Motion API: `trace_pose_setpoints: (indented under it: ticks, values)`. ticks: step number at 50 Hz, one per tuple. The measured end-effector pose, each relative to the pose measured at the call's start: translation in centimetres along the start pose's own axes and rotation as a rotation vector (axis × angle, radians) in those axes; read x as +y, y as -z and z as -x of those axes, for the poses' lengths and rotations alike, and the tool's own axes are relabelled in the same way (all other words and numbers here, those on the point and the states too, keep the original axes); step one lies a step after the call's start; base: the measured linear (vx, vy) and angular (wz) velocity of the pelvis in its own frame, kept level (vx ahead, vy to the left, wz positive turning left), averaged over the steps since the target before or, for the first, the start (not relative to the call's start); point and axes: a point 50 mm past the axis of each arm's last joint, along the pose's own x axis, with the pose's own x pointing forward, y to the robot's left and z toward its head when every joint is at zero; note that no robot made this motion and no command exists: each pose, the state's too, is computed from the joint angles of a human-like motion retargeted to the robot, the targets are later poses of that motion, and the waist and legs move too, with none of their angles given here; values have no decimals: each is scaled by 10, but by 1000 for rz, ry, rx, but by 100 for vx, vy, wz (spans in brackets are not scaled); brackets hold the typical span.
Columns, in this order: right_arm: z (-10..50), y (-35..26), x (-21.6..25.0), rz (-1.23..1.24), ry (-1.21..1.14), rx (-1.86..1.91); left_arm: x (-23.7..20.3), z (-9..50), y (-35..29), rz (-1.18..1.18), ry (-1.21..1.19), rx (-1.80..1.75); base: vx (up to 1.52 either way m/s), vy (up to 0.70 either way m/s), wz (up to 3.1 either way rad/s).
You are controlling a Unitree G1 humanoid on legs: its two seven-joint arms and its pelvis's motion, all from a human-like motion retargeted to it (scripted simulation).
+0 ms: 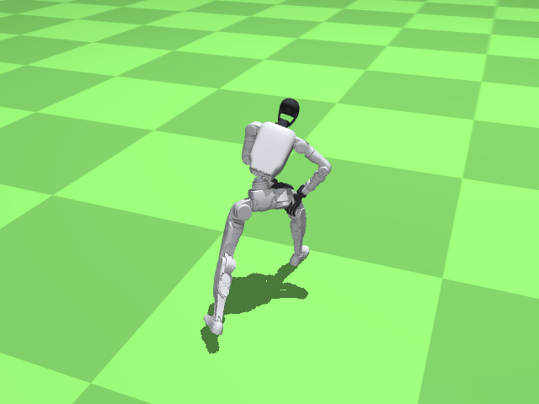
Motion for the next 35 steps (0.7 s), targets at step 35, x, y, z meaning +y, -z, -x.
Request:
trace_pose_setpoints:
  ticks: [35]
  values:
    - [-20, -121, -149, 205, -430, -102, 137, 226, 79, -22, -282, 437, 23, -20, -143]
